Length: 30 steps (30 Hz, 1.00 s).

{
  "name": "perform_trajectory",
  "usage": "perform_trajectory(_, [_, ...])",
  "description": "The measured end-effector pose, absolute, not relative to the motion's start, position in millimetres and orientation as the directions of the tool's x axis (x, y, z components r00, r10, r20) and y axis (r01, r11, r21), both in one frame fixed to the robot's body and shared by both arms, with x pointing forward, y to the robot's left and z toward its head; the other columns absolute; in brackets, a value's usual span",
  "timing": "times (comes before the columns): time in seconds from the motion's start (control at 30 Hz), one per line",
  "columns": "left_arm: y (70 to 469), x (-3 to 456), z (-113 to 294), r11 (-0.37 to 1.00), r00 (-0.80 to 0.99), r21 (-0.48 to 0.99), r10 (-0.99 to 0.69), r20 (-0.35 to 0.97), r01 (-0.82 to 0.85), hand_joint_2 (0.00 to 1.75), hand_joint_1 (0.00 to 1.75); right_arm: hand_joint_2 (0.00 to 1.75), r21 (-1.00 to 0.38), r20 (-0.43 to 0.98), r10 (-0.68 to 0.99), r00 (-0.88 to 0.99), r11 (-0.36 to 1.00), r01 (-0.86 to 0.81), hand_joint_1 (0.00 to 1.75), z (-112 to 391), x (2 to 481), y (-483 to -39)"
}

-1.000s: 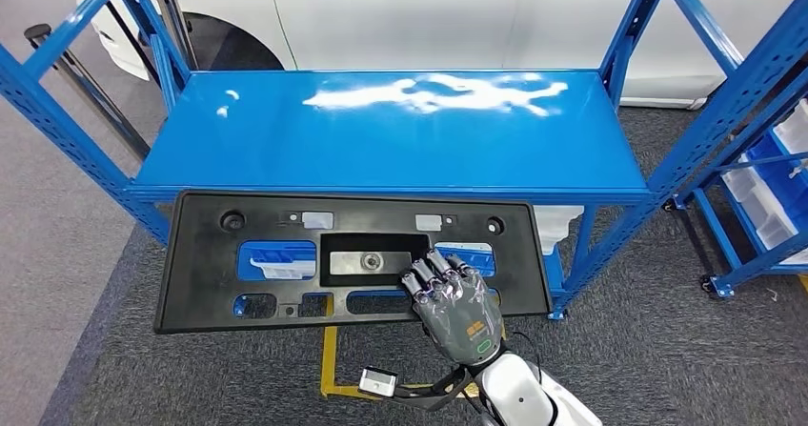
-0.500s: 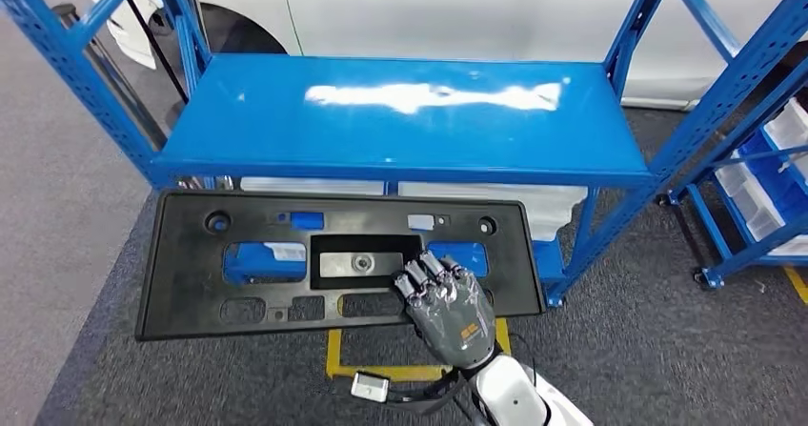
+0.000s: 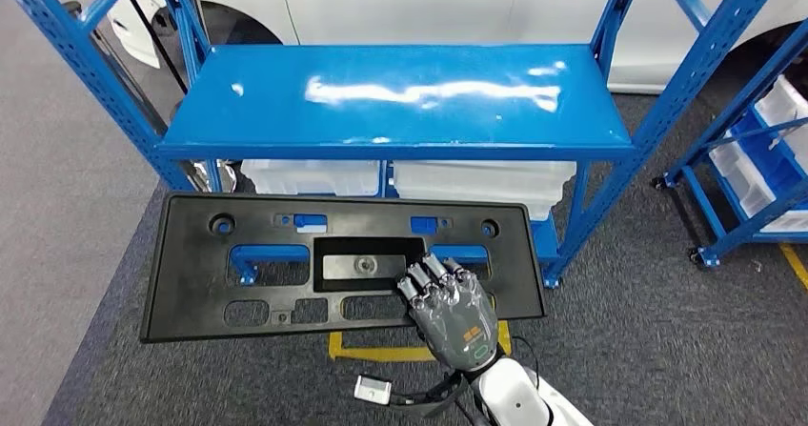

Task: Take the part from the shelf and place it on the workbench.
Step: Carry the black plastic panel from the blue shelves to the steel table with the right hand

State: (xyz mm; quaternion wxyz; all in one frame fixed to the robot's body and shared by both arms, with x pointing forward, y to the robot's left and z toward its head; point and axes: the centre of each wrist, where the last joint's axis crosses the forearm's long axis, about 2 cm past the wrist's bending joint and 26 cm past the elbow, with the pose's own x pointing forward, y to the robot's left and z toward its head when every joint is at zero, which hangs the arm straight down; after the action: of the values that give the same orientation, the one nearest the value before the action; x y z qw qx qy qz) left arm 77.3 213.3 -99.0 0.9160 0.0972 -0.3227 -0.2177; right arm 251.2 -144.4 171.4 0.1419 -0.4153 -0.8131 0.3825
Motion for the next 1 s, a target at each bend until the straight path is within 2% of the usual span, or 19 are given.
perform_trajectory(0.4, [214,79,-99,0.886,0.694,0.321,-0.462,0.552,0.335,1.75,0.0,1.75,-0.739,-0.07,0.786,-0.614,0.373,0.562,1.75,170,250,-145])
perform_trajectory(0.7, [214,71,-100,0.889,0.705,0.323,-0.456,0.543,0.326,1.75,0.0,1.75,-0.744,0.067,0.819,-0.571,0.422,0.518,1.75,151,233,-162])
perform_trajectory(1.0, [214,69,-100,0.891,0.708,0.326,-0.45,0.544,0.316,1.75,0.0,1.75,-0.724,0.111,0.833,-0.541,0.441,0.531,1.75,153,220,-178])
